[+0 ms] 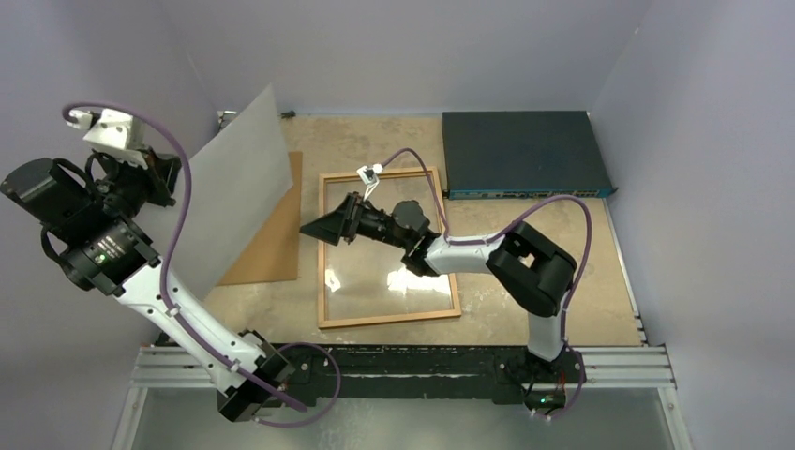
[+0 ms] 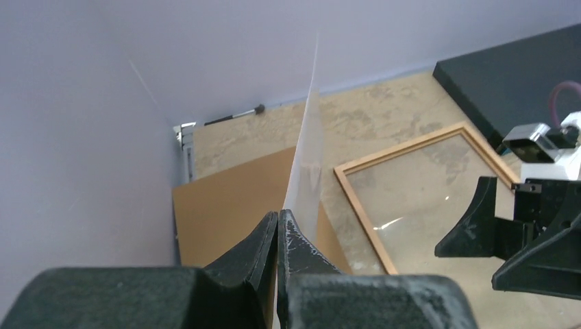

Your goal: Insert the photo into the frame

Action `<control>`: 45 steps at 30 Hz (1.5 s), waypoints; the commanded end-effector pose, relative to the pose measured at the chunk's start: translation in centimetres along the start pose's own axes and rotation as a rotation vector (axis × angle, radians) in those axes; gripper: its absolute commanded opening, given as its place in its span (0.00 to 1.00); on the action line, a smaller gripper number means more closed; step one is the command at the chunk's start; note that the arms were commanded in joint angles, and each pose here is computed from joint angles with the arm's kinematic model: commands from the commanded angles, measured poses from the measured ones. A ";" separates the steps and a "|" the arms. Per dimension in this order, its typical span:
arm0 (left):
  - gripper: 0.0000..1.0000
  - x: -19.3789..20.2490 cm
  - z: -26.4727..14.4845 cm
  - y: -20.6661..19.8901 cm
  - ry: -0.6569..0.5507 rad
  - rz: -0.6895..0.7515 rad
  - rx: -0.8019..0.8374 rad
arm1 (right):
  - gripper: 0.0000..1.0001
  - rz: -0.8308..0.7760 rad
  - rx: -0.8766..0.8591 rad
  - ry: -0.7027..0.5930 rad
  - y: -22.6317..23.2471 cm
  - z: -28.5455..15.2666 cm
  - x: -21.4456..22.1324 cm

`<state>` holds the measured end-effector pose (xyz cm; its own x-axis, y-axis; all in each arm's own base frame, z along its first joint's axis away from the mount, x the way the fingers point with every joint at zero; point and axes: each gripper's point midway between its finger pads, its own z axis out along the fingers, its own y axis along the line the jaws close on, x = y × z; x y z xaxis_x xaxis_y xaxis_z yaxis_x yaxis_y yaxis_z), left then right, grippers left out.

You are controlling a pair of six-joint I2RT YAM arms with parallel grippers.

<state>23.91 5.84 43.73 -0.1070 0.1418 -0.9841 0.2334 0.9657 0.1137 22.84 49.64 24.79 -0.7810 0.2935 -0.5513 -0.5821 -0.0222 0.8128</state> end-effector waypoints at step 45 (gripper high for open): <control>0.00 36.7 4.3 8.9 0.851 0.135 -0.307 | 0.99 -0.047 0.842 0.306 -13.0 4.1 15.0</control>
<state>25.03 16.58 7.35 -0.8323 0.1718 -0.5270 0.0436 0.9681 0.2468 19.50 58.44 5.33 -0.8615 -0.0222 -0.5072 -0.3797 0.6914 0.6146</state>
